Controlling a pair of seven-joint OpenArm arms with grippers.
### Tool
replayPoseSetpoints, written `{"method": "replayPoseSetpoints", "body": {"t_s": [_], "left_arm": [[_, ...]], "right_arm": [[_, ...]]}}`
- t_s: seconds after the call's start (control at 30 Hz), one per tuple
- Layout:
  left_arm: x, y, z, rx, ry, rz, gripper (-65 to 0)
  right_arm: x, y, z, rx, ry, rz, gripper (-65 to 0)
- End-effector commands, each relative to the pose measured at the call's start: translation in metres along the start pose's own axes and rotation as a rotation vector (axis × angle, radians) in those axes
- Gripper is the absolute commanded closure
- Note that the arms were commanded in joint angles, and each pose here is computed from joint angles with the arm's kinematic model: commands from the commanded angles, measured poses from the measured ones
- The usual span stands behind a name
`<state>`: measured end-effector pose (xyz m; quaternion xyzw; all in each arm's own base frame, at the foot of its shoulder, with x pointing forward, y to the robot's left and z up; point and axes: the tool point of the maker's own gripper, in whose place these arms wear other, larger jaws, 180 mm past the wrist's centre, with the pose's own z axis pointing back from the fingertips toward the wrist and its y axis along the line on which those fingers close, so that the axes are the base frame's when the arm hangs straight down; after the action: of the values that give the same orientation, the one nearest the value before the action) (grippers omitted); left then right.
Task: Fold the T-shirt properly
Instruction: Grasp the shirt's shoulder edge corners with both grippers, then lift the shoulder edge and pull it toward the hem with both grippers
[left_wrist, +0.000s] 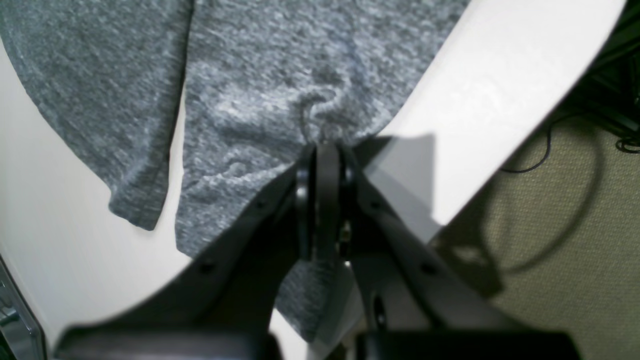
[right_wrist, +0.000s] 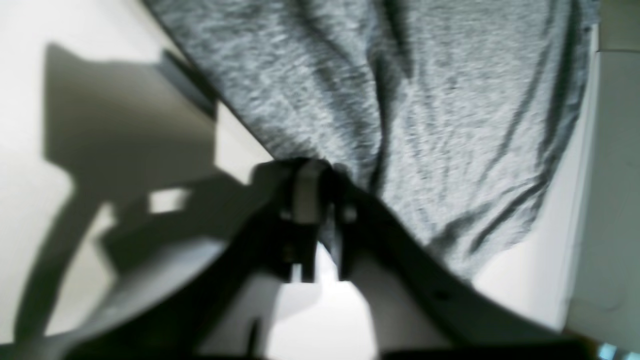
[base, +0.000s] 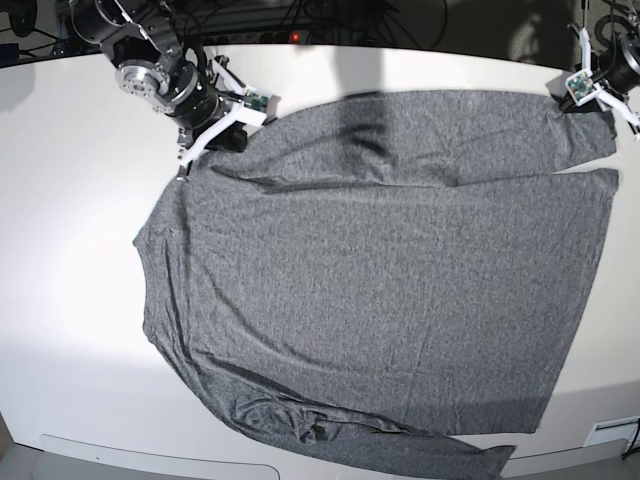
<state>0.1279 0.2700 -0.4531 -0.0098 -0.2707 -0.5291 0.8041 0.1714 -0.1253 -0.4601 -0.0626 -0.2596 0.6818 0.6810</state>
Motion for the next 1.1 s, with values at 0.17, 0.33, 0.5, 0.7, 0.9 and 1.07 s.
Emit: {"method": "replayPoseSetpoints", "body": {"t_s": [0.17, 0.33, 0.5, 0.7, 0.9, 1.07], "left_arm": [[-0.01, -0.007, 0.003, -0.039, 0.041, 0.011, 0.0], [0.007, 0.012, 0.012, 0.026, -0.062, 0.136, 0.0], [0.032, 0.047, 0.039, 0.14, -0.163, 0.178, 0.0], [0.061, 0.085, 0.066, 0.254, -0.251, 0.17, 0.0], [0.069, 0.114, 0.071, 0.328, -0.264, 0.163, 0.0], [0.075, 0.14, 0.07, 0.383, -0.273, 0.159, 0.0]], "right_arm": [[0.001, 0.008, 0.001, 0.051, -0.017, -0.049, 0.0], [0.017, -0.005, 0.011, 0.015, -0.089, -0.12, 0.0], [0.033, -0.043, 0.032, -0.08, -0.167, -0.183, 0.0], [0.029, -0.069, 0.041, -0.165, -0.171, -0.216, 0.0], [0.013, -0.108, 0.048, -0.329, -0.119, -0.278, 0.0], [0.023, -0.13, 0.046, -0.402, -0.145, -0.326, 0.0]]}}
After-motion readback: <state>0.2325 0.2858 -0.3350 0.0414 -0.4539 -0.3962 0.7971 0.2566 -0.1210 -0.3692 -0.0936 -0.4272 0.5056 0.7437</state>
